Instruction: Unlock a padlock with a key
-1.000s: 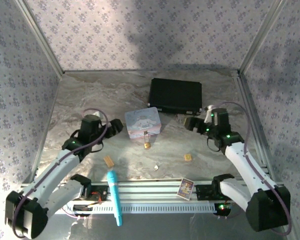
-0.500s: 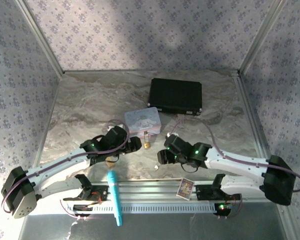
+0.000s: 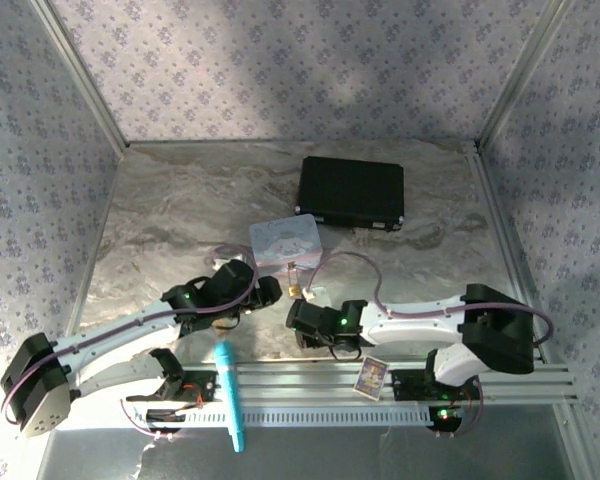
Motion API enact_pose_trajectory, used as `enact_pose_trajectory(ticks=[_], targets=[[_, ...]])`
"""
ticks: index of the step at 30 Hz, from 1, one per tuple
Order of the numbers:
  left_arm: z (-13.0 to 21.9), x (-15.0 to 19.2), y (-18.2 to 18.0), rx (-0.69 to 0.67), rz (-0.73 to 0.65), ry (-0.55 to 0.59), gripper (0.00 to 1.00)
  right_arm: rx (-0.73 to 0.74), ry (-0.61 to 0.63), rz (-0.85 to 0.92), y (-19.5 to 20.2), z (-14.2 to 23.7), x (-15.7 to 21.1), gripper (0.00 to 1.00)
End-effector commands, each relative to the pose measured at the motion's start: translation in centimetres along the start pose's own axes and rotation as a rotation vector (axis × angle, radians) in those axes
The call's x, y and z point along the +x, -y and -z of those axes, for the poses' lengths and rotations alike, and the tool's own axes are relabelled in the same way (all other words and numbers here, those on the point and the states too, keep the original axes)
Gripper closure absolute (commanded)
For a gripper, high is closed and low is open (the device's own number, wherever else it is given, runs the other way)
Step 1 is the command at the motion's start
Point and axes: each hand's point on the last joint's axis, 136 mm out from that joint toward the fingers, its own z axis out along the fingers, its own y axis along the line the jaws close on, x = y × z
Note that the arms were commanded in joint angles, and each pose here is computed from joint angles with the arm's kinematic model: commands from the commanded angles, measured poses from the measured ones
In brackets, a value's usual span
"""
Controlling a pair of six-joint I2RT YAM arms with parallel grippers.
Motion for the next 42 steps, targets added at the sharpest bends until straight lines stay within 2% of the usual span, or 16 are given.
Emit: enact_pose_trajectory(ticks=[1, 11, 28, 36, 42], targets=[[0.4, -0.3, -0.2, 0.004, 0.020, 0.028, 0.14, 0.064, 0.011, -0.028, 0.1, -0.1, -0.1, 0.53], [0.2, -0.1, -0.7, 0.007, 0.041, 0.035, 0.14, 0.192, -0.036, -0.015, 1.9, -0.6, 1.5, 0.58], [0.1, -0.1, -1.7, -0.001, 0.061, 0.053, 0.14, 0.133, -0.072, -0.039, 1.8, -2.8, 2.4, 0.73], [-0.1, 0.0, -1.8, -0.006, 0.067, 0.054, 0.15, 0.075, -0.088, -0.044, 2.2, -3.5, 2.8, 0.93], [-0.5, 0.0, -0.6, 0.075, 0.067, 0.067, 0.23, -0.006, -0.054, -0.017, 2.4, -3.1, 2.2, 1.00]])
